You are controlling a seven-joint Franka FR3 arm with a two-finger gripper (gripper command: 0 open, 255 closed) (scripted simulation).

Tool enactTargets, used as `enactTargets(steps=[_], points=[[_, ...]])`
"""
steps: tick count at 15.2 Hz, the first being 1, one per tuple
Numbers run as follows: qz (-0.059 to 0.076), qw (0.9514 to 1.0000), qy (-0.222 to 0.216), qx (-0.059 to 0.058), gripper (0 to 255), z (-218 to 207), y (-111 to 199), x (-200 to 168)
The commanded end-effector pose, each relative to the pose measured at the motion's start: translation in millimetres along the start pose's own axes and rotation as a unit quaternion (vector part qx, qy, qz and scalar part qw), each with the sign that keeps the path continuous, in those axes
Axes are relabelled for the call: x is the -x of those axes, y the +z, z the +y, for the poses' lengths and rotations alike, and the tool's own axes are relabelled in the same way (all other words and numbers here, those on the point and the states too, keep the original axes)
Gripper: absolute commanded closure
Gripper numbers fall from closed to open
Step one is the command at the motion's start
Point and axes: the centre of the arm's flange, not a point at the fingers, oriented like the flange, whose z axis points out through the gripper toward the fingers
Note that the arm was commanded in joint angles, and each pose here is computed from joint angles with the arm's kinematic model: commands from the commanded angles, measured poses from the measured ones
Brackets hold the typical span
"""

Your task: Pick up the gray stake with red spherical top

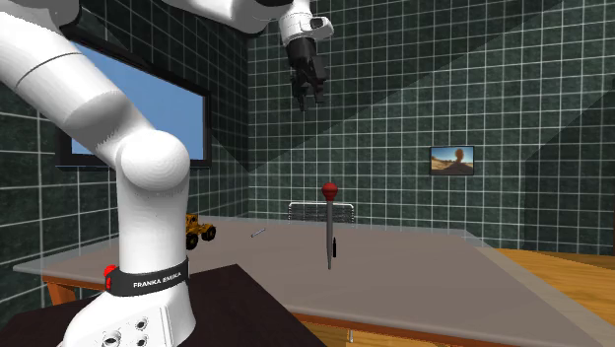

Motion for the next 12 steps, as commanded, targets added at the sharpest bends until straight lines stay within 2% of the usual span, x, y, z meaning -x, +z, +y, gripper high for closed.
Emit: enactTargets(steps=[1, 12], points=[[0.0, 1.0, 0.0, 0.0, 0, 0, 0, 0], [-0.067, 0.9976, 0.0, 0.018, 0, -84, 108, -81]])
